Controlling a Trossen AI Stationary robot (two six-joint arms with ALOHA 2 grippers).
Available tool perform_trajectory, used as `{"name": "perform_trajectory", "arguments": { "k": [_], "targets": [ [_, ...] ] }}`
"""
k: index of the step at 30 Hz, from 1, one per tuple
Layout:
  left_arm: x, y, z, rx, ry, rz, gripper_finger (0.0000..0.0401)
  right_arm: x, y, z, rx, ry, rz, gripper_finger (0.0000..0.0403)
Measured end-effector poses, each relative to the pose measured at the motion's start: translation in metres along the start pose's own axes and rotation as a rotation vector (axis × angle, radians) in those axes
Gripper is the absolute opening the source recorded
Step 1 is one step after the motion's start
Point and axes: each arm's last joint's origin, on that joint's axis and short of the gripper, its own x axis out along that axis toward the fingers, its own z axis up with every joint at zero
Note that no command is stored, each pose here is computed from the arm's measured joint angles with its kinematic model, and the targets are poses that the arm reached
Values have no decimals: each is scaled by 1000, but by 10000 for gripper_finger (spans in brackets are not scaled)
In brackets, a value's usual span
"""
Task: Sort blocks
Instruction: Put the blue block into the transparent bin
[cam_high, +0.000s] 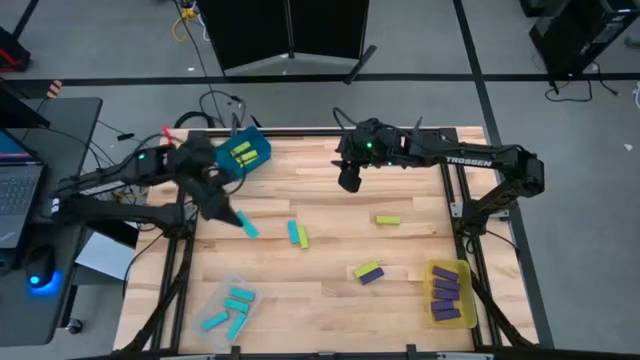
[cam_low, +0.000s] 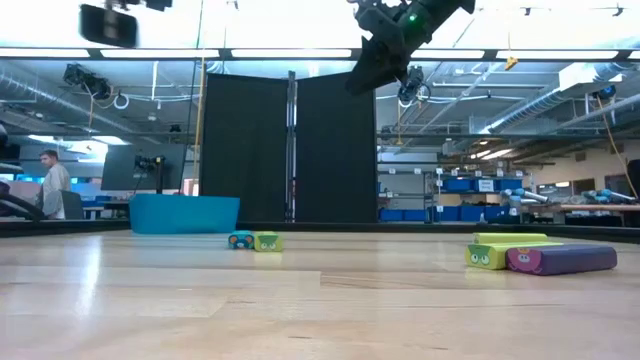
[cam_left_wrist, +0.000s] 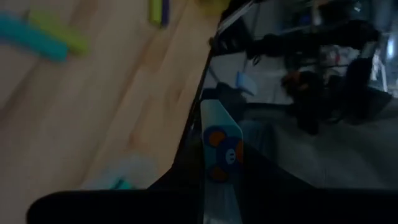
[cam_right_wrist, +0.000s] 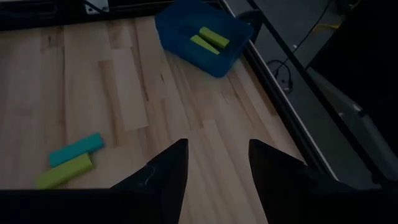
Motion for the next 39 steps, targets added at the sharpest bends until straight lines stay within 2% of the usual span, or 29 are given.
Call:
{"name": "perform_trajectory", "arguments": {
  "k": [7, 14, 18, 22, 26, 29, 39],
  "targets": [
    [-5, -16, -34, -93, -111, 89, 60, 1, -6, 0, 5, -1, 32, 174],
    [7, -24, -53, -89, -181, 170, 60, 1, -9, 0, -14, 0, 35, 173],
    [24, -19, -63, -136, -193, 167, 60, 1, -10, -1, -13, 2, 33, 170],
    [43, -15, -77, -169, -125, 136, 60, 1, -9, -1, -14, 2, 38, 167],
    [61, -5, -93, -208, -37, 191, 60, 1, -9, -1, -14, 2, 39, 165],
    [72, -2, -102, -231, 37, 177, 60, 1, -9, -1, -1, 2, 41, 164],
    [98, -1, -118, -243, 341, 244, 60, 1, -9, -1, 13, 4, 49, 161]
  ]
}}
